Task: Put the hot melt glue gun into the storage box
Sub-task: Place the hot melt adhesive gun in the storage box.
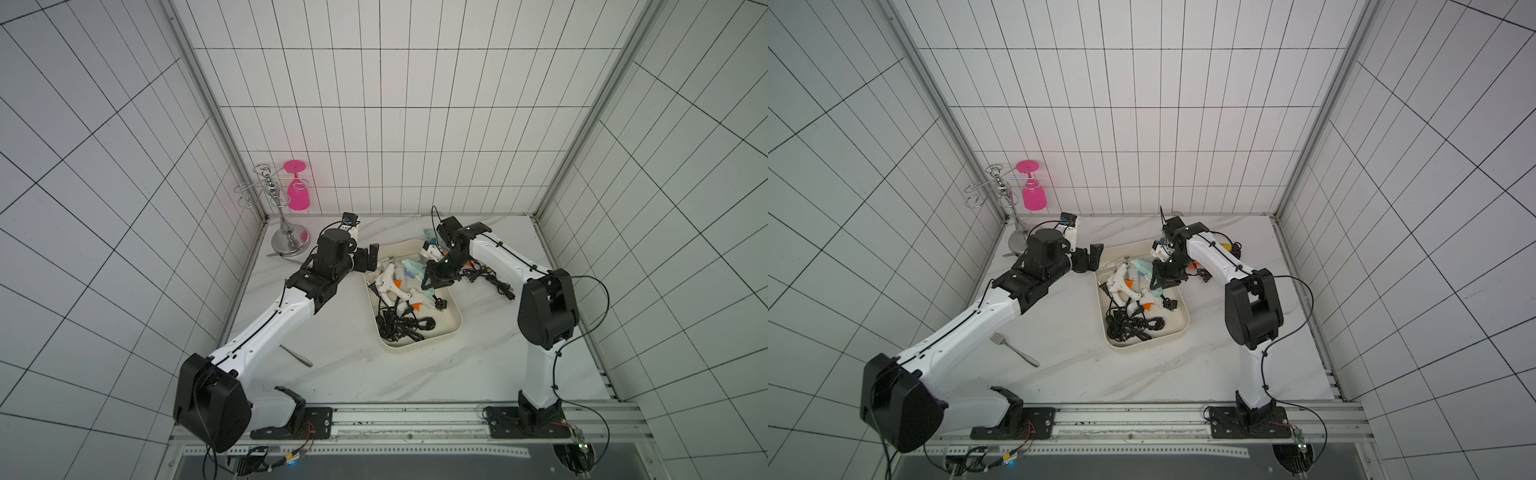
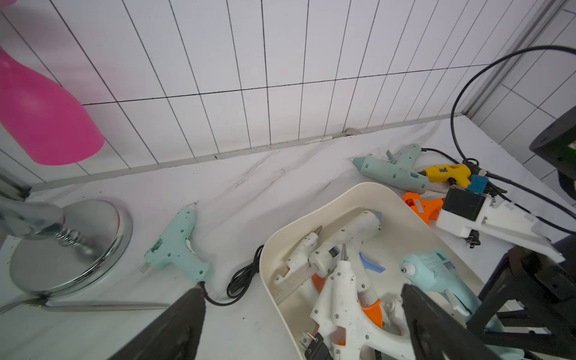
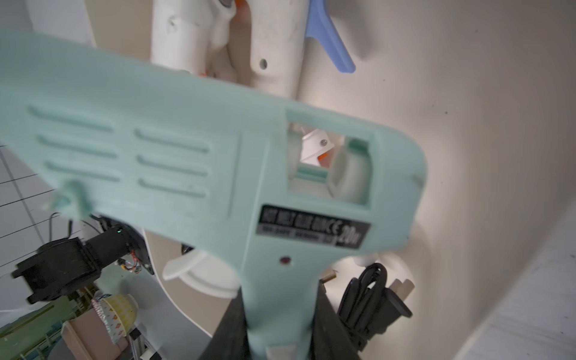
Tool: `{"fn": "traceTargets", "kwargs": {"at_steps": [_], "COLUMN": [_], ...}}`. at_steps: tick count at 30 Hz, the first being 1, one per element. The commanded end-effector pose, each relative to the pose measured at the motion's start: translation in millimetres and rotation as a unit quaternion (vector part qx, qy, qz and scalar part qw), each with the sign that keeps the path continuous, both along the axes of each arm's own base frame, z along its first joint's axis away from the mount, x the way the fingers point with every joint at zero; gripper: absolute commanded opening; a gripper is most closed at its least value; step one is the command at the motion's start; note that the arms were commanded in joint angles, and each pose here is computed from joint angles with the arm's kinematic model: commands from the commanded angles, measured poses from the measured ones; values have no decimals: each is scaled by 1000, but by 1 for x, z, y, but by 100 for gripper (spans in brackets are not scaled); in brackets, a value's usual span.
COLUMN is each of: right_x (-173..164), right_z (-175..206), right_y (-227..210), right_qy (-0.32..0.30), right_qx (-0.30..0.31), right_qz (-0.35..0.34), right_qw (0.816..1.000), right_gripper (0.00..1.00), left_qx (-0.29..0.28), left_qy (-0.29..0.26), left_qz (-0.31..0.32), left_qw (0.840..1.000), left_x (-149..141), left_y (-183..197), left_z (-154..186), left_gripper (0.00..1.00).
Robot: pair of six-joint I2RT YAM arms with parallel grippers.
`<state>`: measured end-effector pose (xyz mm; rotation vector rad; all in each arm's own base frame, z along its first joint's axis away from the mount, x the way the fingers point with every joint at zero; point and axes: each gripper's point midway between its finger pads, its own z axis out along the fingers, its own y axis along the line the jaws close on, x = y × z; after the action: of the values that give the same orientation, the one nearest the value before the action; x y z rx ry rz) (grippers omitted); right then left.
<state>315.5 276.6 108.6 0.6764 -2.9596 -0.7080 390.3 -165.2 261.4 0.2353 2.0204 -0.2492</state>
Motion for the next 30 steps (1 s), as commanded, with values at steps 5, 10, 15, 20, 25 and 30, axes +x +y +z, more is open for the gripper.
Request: {"fn": "traceTargets", "kwargs": {"at_steps": [5,10,15,20,25,30], "right_x": [33,41,43,49,53,30], "right_z": [-34,-49,-52,-44,-6,-15], "right_y": [-35,-37,-24,-20,-19,-19], "right_qy": [-54,-83,-97,-117,-158,-109], "right_qx": [-144,-196,-190,-196,-170,-167], "right_qz": [-19,-8,2,5,-10,-20], "right_qw": [988,977,977,974,973,980], "right_gripper": [10,29,48,55,58,56], "left_qx": [35,18,8,-6,-43,-78], "left_qy": [37,85,98,133,199,272], "left_qz": [92,128,138,168,215,235], "left_qw": [994,988,985,977,955,930], "left_x": [3,12,20,31,42,55], "left_y": [45,62,66,81,98,99], "left_z": [-19,-38,-45,-61,-92,-123], "left_gripper": [99,99,99,99,99,99]}}
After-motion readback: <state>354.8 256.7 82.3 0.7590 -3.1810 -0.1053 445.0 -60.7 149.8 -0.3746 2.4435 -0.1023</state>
